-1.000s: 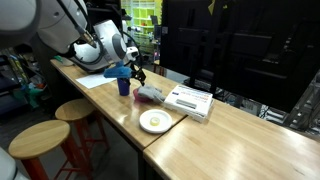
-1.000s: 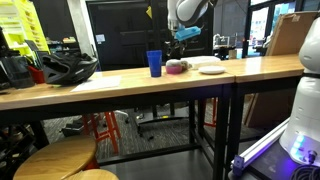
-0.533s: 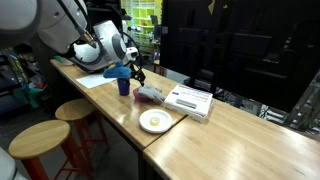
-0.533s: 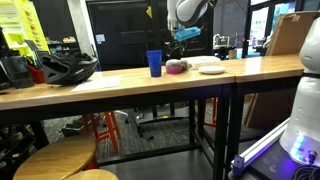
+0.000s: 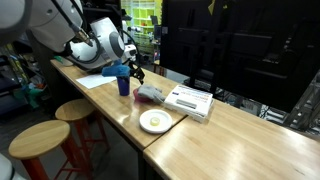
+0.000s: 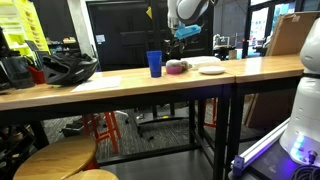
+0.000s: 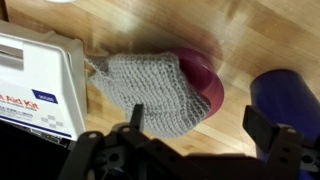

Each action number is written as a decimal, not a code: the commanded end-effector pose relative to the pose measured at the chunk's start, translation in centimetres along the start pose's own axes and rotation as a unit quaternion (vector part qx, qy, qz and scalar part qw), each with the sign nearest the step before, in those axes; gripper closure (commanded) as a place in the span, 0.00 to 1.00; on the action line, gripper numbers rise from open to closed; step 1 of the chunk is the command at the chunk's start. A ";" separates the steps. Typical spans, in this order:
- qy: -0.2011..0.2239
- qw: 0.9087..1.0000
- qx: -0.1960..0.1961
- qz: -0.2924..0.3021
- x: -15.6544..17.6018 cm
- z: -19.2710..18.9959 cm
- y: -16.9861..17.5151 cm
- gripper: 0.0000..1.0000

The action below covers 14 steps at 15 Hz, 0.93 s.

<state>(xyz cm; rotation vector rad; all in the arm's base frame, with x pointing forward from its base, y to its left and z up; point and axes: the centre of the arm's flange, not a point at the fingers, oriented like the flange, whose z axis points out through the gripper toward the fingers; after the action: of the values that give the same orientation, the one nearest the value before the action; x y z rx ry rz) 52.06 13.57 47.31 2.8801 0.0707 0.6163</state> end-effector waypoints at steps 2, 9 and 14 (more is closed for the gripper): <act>-0.004 1.000 -0.002 0.001 2.4 2.2 0.5 0.00; -0.024 1.000 0.000 0.007 4.5 4.9 1.1 0.00; -0.059 0.998 -0.007 0.016 4.6 6.8 1.2 0.00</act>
<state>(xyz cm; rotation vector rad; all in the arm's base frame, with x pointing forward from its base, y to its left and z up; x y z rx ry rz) 58.00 11.47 43.52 2.9055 0.0132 0.5085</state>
